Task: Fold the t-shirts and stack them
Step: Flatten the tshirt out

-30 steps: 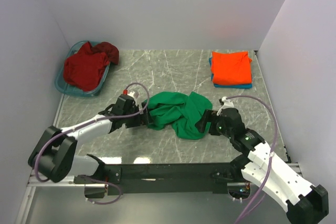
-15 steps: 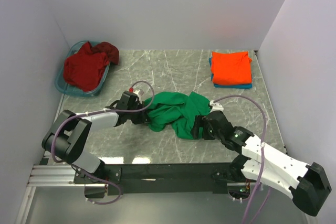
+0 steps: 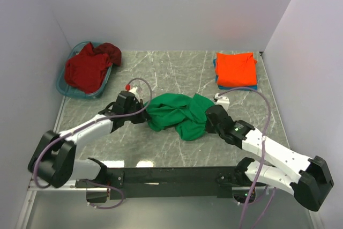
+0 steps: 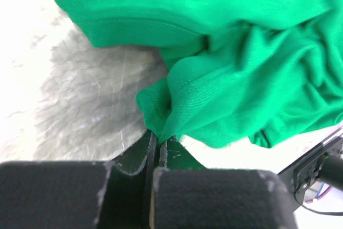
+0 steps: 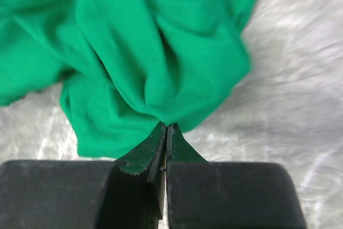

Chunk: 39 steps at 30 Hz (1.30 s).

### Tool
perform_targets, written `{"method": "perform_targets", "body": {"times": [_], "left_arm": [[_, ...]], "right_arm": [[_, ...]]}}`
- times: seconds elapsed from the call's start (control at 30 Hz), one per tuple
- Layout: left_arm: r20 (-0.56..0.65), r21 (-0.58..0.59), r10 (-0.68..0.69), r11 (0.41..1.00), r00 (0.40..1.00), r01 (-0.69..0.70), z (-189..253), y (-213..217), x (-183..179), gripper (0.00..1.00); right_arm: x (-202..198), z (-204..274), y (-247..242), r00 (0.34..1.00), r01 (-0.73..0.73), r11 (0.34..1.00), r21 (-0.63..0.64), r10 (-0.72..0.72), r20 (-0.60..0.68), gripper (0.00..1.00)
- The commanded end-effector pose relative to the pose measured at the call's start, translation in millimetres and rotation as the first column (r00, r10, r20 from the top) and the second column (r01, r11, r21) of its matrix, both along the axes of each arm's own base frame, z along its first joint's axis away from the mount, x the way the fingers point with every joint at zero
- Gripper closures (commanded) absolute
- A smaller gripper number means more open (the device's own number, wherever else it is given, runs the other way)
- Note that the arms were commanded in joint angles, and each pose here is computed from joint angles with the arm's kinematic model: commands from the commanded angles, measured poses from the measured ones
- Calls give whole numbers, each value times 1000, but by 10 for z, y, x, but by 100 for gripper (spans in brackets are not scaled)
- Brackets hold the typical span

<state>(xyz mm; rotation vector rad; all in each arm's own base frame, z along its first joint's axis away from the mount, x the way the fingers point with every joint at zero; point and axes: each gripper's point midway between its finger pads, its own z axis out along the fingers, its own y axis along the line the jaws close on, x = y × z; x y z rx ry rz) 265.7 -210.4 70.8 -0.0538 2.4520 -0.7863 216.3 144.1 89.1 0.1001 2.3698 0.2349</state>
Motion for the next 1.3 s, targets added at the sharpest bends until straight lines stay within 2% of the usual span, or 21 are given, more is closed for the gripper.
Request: {"method": "perform_targets", "body": {"times": [0.0, 0.07, 0.1, 0.17, 0.23, 0.33, 0.37, 0.5, 0.57, 0.67, 0.8, 0.87, 1.0, 1.1, 1.13, 1.17, 1.2, 1.23, 1.27], "left_arm": [[123, 10, 82, 996, 989, -83, 427, 160, 159, 100], [167, 9, 120, 992, 979, -123, 609, 240, 211, 100], [231, -4, 167, 985, 959, -171, 860, 315, 298, 100], [280, -19, 202, 979, 939, -205, 1138, 404, 293, 100], [354, -53, 292, 955, 888, -293, 1527, 547, 391, 100], [469, -157, 360, 933, 807, -325, 2166, 657, 373, 100], [512, -203, 400, 916, 760, -346, 2445, 748, 334, 100], [568, -303, 508, 860, 648, -410, 3015, 1037, 143, 100], [596, -361, 527, 850, 605, -385, 3304, 1112, -18, 100], [656, -458, 530, 846, 538, -275, 3871, 1150, -319, 100], [710, -514, 514, 846, 481, -145, 4413, 1177, -687, 100], [733, -534, 515, 840, 445, -94, 4653, 1213, -859, 100], [742, -537, 504, 842, 442, -58, 4765, 1195, -943, 100], [690, -529, 505, 841, 519, -116, 4543, 1133, -772, 100], [654, -526, 526, 833, 544, -174, 4424, 1152, -674, 100], [610, -484, 514, 844, 604, -230, 4172, 1095, -522, 100], [570, -467, 522, 841, 635, -273, 4005, 1073, -425, 98], [536, -440, 526, 842, 660, -314, 3830, 1052, -322, 93], [469, -368, 537, 840, 701, -398, 3427, 1019, -109, 91]], "right_arm": [[190, 545, -215, 982, 110, 994, -29, -104, 158, 100], [219, 734, -284, 970, 139, 990, -26, -131, 205, 100], [216, 850, -353, 962, 155, 988, -30, -144, 232, 100], [272, 1176, -450, 932, 202, 979, -8, -190, 307, 100], [283, 1546, -532, 898, 223, 974, 36, -220, 380, 100], [258, 2043, -652, 843, 237, 966, 106, -259, 471, 100], [227, 2201, -724, 820, 248, 960, 133, -281, 499, 100], [33, 2870, -890, 751, 195, 954, 229, -296, 590, 100], [-58, 3082, -908, 734, 145, 954, 262, -281, 619, 100], [-274, 3469, -863, 706, -3, 951, 309, -217, 674, 100], [-616, 3925, -767, 661, -214, 918, 333, -115, 741, 100], [-717, 4028, -740, 650, -269, 904, 334, -86, 755, 100], [-868, 4128, -654, 642, -357, 870, 339, -35, 766, 100], [-792, 3983, -616, 675, -331, 884, 331, -23, 738, 100], [-735, 3917, -625, 689, -301, 896, 327, -32, 724, 100], [-618, 3831, -672, 706, -233, 919, 318, -65, 706, 100], [-517, 3673, -676, 732, -181, 939, 293, -70, 678, 100], [-424, 3566, -710, 749, -122, 954, 274, -93, 656, 100], [-243, 3390, -837, 768, 28, 971, 239, -174, 616, 100]]}}
